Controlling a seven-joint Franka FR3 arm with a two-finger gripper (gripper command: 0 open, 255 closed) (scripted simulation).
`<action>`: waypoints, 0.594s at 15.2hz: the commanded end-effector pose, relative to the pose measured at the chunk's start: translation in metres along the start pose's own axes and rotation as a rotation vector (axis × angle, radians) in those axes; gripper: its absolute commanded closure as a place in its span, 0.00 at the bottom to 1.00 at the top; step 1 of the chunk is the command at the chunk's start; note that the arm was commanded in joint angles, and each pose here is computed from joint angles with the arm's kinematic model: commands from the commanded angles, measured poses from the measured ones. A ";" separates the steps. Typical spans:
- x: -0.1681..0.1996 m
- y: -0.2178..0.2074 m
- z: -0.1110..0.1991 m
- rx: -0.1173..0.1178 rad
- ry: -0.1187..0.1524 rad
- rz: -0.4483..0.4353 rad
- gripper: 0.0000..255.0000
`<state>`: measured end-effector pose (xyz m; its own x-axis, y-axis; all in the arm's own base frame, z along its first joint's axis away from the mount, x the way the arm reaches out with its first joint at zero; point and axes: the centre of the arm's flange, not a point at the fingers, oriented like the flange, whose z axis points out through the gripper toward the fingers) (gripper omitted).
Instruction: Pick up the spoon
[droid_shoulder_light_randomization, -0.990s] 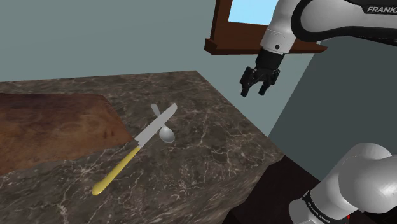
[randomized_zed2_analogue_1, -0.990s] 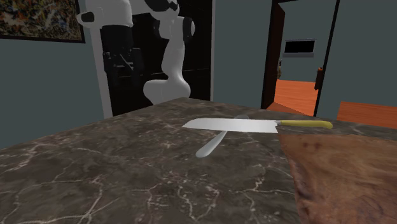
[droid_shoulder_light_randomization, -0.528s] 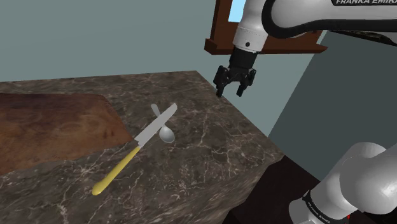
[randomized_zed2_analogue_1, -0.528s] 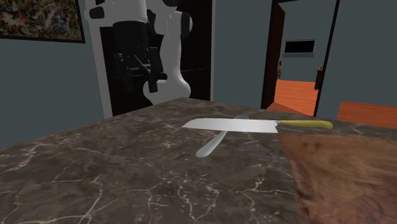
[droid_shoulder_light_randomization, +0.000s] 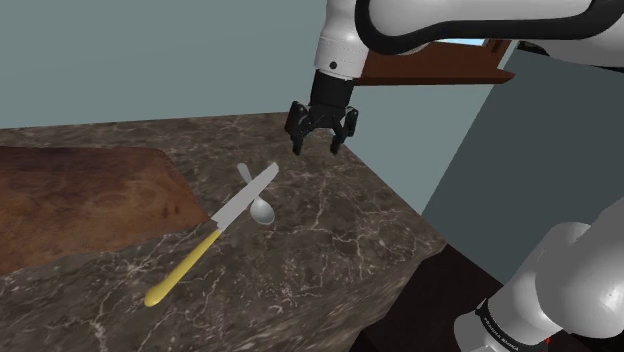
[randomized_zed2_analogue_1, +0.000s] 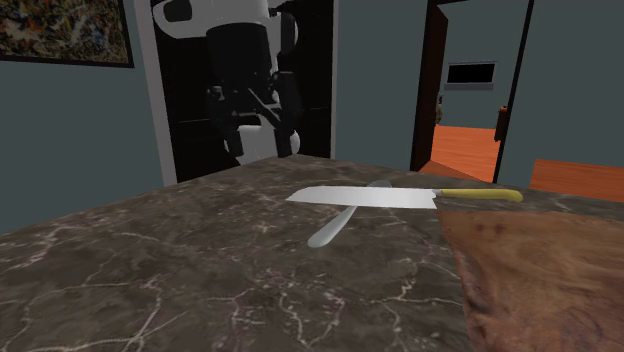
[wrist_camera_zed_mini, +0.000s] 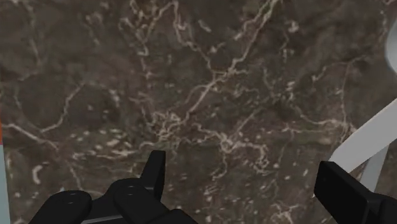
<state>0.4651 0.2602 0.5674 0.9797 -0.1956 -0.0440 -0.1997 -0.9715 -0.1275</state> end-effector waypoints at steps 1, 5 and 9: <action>0.009 -0.023 0.005 0.008 -0.008 0.002 0.00; 0.023 -0.072 0.013 0.022 -0.024 0.005 0.00; 0.038 -0.121 0.019 0.037 -0.039 0.007 0.00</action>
<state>0.5211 0.3636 0.5624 0.9775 -0.1951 -0.0797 -0.2057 -0.9656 -0.1588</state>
